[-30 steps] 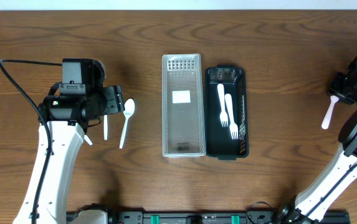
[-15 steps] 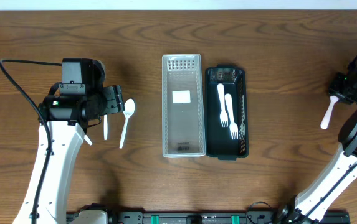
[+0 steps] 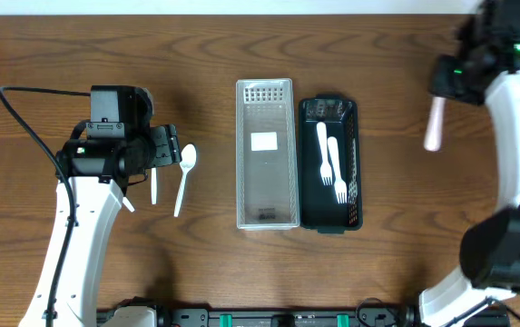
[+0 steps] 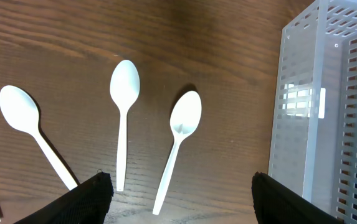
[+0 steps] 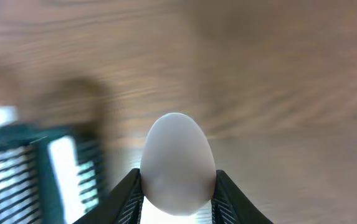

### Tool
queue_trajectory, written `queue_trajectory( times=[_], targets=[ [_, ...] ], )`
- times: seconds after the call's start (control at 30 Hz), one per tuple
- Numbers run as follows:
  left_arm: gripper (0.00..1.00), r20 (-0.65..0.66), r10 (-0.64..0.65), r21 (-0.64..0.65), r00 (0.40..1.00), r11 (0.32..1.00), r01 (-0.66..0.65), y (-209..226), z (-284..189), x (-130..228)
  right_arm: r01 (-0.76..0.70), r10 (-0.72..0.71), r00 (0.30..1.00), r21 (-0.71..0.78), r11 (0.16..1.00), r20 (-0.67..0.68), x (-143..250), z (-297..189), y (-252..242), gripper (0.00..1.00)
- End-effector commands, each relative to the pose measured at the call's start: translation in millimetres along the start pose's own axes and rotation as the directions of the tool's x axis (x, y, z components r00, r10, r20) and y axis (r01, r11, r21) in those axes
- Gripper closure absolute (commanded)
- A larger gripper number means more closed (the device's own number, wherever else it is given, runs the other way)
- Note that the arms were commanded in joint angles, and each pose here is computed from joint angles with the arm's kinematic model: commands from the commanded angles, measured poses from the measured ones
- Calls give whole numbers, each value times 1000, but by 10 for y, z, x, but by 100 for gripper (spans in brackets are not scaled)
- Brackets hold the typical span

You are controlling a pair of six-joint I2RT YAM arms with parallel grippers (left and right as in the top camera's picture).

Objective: Pack container
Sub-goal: 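Carry the spoon into the black caddy and release it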

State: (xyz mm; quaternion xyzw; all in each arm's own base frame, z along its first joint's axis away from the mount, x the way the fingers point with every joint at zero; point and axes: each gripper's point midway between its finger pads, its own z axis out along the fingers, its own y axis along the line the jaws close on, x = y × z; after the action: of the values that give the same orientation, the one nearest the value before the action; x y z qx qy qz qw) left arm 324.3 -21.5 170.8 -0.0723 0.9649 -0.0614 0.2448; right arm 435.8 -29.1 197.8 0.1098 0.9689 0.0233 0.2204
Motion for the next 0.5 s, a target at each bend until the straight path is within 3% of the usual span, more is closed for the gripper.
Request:
queue_trajectory(
  times=[0.0, 0.23, 0.47],
  targets=[
    [26, 15, 10, -5, 1000, 1000, -10, -8, -37, -52, 3, -5, 1000, -63, 998, -27, 169, -56, 562, 82],
    [26, 15, 10, -5, 1000, 1000, -10, -8, -37, -52, 79, -94, 985, -107, 991, -143, 686, 184, 1290, 82],
    [26, 15, 10, -5, 1000, 1000, -10, -8, -37, -52, 157, -180, 955, -115, 981, -235, 1273, 618, 1557, 80]
  ],
)
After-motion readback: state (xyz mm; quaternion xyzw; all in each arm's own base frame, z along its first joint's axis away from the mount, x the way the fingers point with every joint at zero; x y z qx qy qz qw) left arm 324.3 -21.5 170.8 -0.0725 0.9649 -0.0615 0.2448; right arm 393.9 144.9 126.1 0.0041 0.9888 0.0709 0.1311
